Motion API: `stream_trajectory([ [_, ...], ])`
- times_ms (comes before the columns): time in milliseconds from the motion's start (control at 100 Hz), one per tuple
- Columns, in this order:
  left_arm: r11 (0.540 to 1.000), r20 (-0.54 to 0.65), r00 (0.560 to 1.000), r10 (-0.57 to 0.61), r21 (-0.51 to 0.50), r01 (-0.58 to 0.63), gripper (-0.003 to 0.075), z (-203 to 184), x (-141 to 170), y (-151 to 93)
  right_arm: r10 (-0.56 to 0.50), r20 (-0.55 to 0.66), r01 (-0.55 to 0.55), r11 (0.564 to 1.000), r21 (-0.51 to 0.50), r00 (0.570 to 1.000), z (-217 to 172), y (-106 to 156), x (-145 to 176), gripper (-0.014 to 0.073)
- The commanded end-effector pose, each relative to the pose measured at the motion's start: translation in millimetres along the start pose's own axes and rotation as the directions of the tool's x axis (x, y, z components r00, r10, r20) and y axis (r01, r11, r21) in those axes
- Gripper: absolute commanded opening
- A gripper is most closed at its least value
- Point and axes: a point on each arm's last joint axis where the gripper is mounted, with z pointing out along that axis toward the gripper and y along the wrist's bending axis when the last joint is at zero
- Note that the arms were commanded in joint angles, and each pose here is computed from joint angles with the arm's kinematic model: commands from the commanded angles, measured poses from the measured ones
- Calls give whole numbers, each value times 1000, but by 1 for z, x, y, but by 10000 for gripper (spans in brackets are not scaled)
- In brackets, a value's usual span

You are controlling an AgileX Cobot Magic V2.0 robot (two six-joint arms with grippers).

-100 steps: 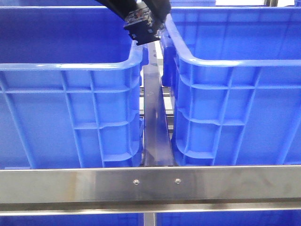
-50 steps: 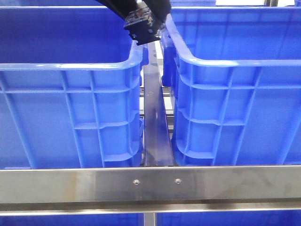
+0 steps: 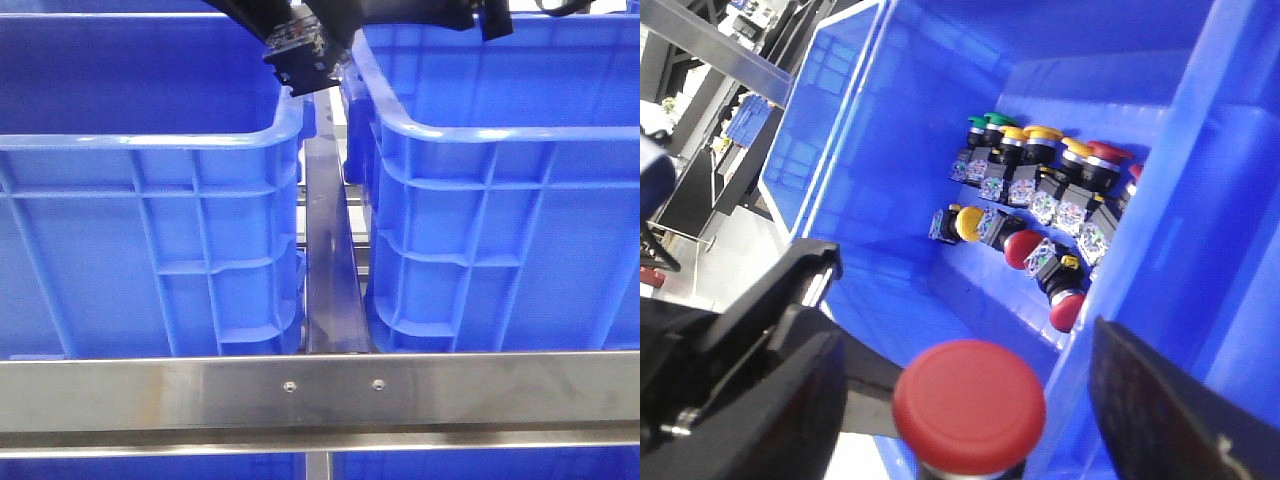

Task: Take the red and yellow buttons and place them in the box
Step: 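Grasp the red button with the right gripper, then open the left gripper, then carry the red button into the other bin and open the right gripper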

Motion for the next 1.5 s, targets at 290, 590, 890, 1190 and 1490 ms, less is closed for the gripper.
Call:
stream_trajectory([
  [290,1000,128,992,-2,23,-1,21,-24,-13,-8,-33,29,36,995,-97,999,-8,25,-9,536],
  [590,1000,128,992,-2,23,-1,21,-24,-13,-8,-35,23,37,994,-102,999,-8,25,-9,372],
  [890,1000,128,992,-2,23,-1,44,-24,-13,-8,-35,23,37,994,-102,999,-8,25,-9,201],
  [1190,1000,123,992,2,19,-5,591,-24,-13,-7,-33,38,36,996,-82,999,-8,23,-10,201],
  [1490,1000,106,994,3,20,-5,621,-23,-11,-8,-41,186,29,997,67,982,-43,-6,-36,201],
])
